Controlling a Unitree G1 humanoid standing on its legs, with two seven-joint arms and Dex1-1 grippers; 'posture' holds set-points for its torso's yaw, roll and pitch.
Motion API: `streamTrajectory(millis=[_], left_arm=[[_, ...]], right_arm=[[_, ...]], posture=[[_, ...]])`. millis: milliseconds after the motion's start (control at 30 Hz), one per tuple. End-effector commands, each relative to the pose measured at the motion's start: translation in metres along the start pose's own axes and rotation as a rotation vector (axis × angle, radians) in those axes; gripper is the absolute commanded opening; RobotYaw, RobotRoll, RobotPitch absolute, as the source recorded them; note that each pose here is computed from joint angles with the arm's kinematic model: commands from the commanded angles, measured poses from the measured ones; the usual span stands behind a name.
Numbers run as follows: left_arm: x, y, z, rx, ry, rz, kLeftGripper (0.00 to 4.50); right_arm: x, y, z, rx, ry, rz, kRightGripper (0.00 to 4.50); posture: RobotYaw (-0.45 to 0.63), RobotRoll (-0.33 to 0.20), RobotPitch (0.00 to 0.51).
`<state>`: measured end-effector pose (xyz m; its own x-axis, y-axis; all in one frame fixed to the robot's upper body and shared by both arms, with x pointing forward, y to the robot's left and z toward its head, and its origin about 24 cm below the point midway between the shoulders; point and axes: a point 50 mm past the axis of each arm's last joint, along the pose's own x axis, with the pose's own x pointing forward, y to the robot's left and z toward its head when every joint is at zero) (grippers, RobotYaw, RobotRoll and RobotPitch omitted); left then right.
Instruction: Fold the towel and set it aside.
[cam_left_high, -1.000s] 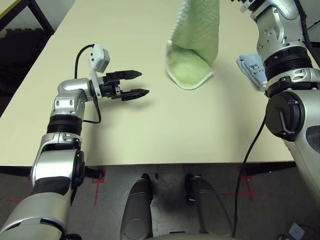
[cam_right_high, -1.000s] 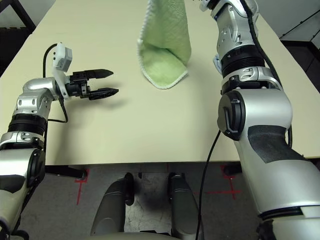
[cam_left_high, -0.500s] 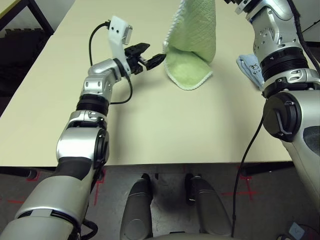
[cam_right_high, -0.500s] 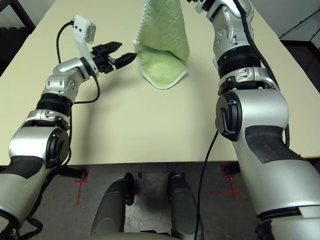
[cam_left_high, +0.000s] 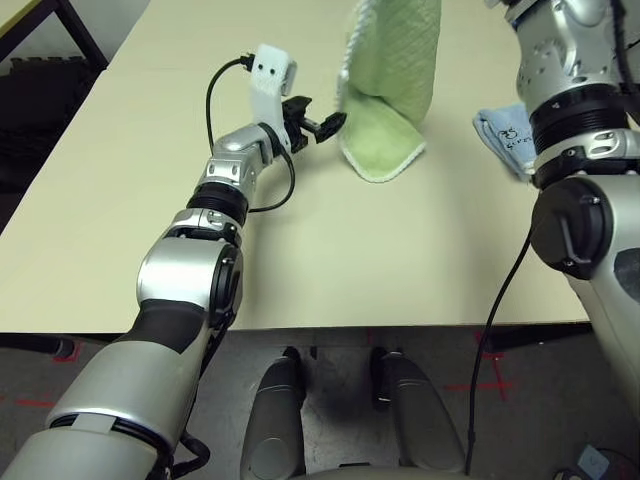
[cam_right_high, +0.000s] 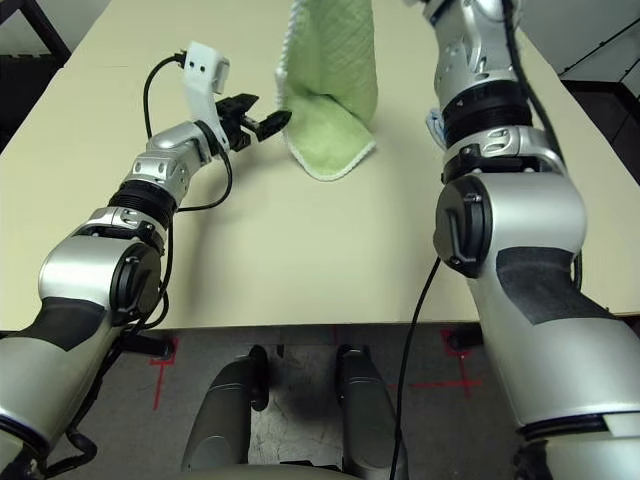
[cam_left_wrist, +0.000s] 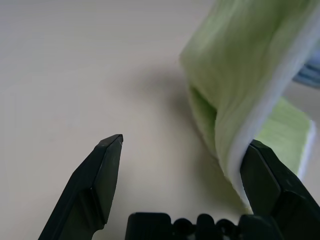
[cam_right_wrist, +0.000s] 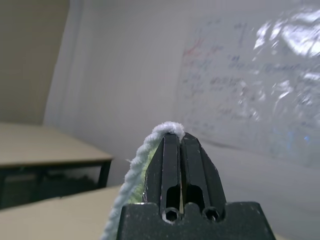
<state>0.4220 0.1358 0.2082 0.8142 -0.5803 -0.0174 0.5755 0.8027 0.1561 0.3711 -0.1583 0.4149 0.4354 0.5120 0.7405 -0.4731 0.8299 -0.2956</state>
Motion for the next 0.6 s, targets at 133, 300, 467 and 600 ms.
streamTrajectory(millis=[133,300,467,600], left_arm=[[-0.023,0.025,-0.012,0.033,0.056,0.038,4.50],[-0.037,0.036,-0.013,0.035,0.065,0.011,4.50],[-0.037,0.025,-0.017,-0.086,0.043,-0.178,4.50],[-0.028,0.011,-0.021,-0.111,0.038,-0.243,4.50]], right_arm=[[-0.004,-0.024,0.023,-0.020,-0.074,-0.137,0.02],[-0.004,-0.024,0.020,-0.022,-0.061,-0.141,0.02],[0.000,-0.016,0.015,0.005,-0.053,-0.108,0.02],[0.004,-0.010,0.014,0.019,-0.058,-0.080,0.02]], posture=[[-0.02,0.000,0.193],[-0.01,0.000,0.193],[-0.01,0.000,0.195],[-0.01,0.000,0.195]])
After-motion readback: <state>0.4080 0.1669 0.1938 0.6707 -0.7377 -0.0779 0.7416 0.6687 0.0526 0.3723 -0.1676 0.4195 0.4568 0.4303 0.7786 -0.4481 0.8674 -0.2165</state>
